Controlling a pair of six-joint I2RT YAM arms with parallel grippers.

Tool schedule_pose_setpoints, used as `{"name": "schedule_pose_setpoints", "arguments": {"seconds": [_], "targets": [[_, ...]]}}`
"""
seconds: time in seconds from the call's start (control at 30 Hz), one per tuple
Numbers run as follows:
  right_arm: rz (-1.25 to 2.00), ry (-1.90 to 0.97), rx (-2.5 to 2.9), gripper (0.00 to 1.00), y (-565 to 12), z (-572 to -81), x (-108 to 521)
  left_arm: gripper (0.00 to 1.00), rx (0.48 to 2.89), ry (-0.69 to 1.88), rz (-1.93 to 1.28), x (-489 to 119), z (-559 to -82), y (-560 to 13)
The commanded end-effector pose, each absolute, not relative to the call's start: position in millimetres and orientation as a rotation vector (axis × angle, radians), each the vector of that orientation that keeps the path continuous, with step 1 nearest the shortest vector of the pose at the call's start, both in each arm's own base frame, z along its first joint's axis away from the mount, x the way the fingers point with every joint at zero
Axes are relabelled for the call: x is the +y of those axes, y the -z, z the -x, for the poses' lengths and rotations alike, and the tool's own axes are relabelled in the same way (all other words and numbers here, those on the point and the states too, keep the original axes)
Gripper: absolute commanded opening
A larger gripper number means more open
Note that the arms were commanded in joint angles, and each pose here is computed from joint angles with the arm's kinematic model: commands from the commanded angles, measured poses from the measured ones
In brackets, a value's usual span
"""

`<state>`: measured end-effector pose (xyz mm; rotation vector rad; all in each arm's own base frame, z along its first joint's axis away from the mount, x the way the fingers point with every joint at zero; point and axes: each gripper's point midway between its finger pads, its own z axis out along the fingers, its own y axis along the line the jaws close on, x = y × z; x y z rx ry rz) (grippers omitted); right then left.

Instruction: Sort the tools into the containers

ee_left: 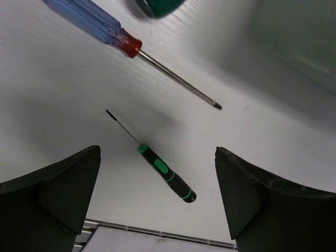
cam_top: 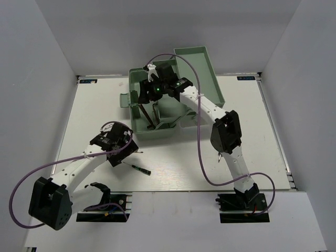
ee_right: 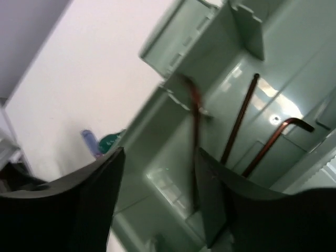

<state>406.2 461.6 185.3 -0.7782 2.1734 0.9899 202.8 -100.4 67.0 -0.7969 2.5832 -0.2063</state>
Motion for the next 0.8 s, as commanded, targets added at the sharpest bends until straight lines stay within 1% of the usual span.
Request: {"name": "schedule_pose_setpoints", "arguments": {"seconds": [0.0, 0.03, 0.17, 0.2, 0.23, 0.27, 0.3, 0.33, 0.37, 0.4, 0.47, 0.53, 0.57, 0.6, 0.67, 0.7, 0.77], "targets": [[0.823, -1.038, 1.958, 0.66, -265, -403, 458, 1.00, 2.458, 0.191, 0.920, -92, -228, -82], [0.831, -1.051, 1.945, 0.67, -274, -398, 455, 1.00, 2.451, 0.186, 0.936, -89, -229, -82], [0.871, -1.118, 1.913, 0.67, -299, -372, 433, 1.00, 2.338, 0.201, 1.036, -75, -240, -95], [0.867, -1.130, 1.867, 0.67, -319, -367, 424, 0.97, 2.331, 0.185, 1.075, -69, -239, -94], [0.864, -1.135, 1.868, 0.66, -320, -365, 420, 0.94, 2.306, 0.177, 1.087, -64, -241, -100], [0.851, -1.132, 1.916, 0.64, -303, -365, 412, 0.92, 2.299, 0.172, 1.101, -61, -241, -100], [0.842, -1.141, 1.872, 0.64, -327, -358, 399, 0.86, 2.283, 0.162, 1.132, -54, -243, -100], [0.828, -1.143, 1.867, 0.64, -331, -358, 394, 0.84, 2.284, 0.146, 1.150, -51, -244, -97], [0.798, -1.134, 1.900, 0.63, -322, -364, 379, 0.82, 2.293, 0.149, 1.166, -50, -244, -95], [0.788, -1.139, 1.918, 0.63, -319, -360, 374, 0.78, 2.301, 0.146, 1.185, -48, -243, -88], [0.754, -1.129, 1.897, 0.61, -335, -359, 351, 0.75, 2.307, 0.155, 1.234, -45, -247, -78], [0.733, -1.129, 1.914, 0.61, -331, -355, 341, 0.73, 2.315, 0.153, 1.246, -42, -248, -72], [0.718, -1.118, 1.907, 0.61, -336, -356, 331, 0.73, 2.325, 0.148, 1.252, -40, -248, -70], [0.696, -1.108, 1.934, 0.61, -326, -359, 323, 0.73, 2.333, 0.139, 1.255, -40, -249, -66], [0.675, -1.095, 1.911, 0.61, -336, -359, 309, 0.73, 2.338, 0.117, 1.259, -33, -251, -65], [0.642, -1.083, 1.945, 0.61, -323, -364, 299, 0.73, 2.360, 0.099, 1.247, -33, -250, -61], [0.624, -1.090, 1.943, 0.61, -326, -362, 292, 0.73, 2.357, 0.082, 1.265, -27, -252, -57]]}}
